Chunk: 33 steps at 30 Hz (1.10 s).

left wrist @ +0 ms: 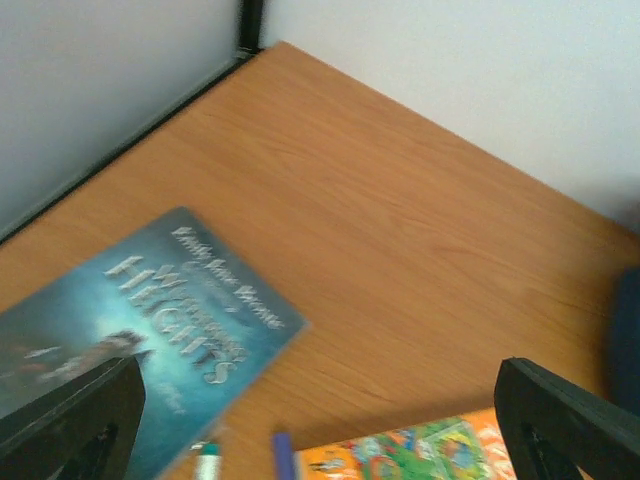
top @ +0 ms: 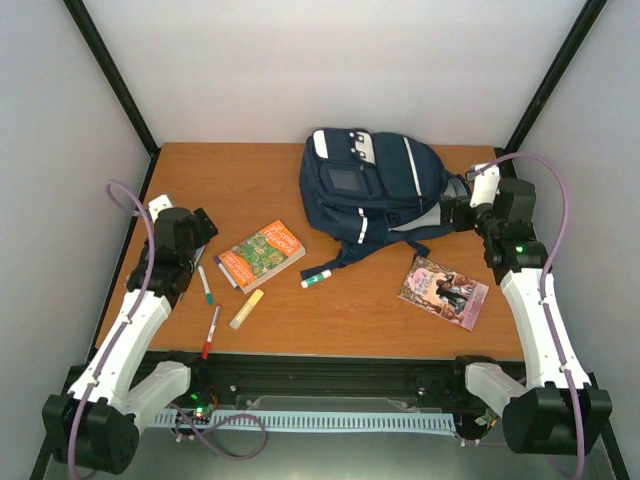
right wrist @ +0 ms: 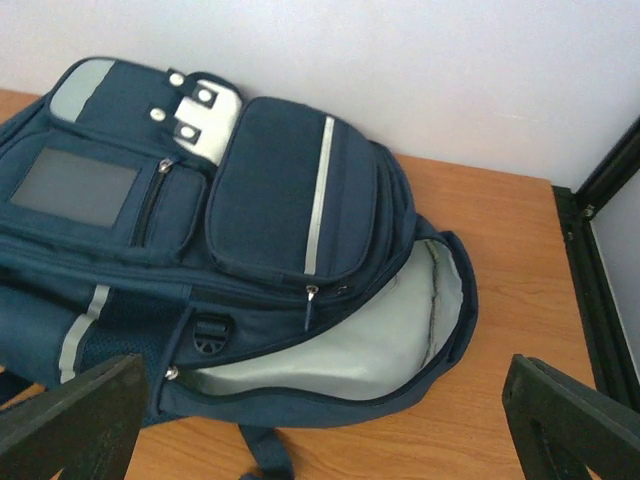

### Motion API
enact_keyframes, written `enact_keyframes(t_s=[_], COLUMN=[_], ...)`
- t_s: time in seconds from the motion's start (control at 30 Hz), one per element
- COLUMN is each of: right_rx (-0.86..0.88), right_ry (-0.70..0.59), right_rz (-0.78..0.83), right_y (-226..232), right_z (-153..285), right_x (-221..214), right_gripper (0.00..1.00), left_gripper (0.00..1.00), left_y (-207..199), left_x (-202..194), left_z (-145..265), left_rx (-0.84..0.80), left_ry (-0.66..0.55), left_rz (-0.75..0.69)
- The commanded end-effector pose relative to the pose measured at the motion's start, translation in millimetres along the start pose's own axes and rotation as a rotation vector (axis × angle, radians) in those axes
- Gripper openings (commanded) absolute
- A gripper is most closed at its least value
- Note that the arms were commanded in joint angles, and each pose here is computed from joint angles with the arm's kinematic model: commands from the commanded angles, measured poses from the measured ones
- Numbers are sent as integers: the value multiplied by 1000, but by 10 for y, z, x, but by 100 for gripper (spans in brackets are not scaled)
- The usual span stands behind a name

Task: Pack the student bag
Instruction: Adjust the student bag at the center of the board.

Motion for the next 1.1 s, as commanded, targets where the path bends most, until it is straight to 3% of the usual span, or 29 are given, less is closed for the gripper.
enact_keyframes(t_s=[0.0, 0.23, 0.43, 0.6, 0.9, 1.07], right_rx=[87, 162, 164, 113, -47, -84], right_ry=[73, 132, 323, 435, 497, 526], right_rz=[96, 204, 164, 82, -2, -52], right_y=[86, 151, -87, -482, -1116, -1291], right_z=[-19, -31, -344, -679, -1216, -1522], right_x=[-184, -374, -571, -645, -706, -758], right_gripper=[99, 99, 99, 100, 80, 74], left_gripper=[96, 83, 76, 81, 81, 94], left_y=[-520, -1309, -2111, -2590, -3108, -3224], left_x=[193, -21, -390, -751, -1279, -1269], left_z=[69, 232, 540, 773, 912, 898], left_rx=[-324, -632, -853, -927, -966, -963], left_ry=[-18, 125, 262, 342, 437, 413], left_rz=[0, -109, -226, -319, -384, -337])
Point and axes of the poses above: each gripper's point midway between its finger pads, its own z axis back along the fingers, its own y axis along the line the jaws close on, x = y × z, the point moved 2 cm from there along z, back along the fingers, and after that the axes turned 15 degrees about -z, right-handed, at the moved point
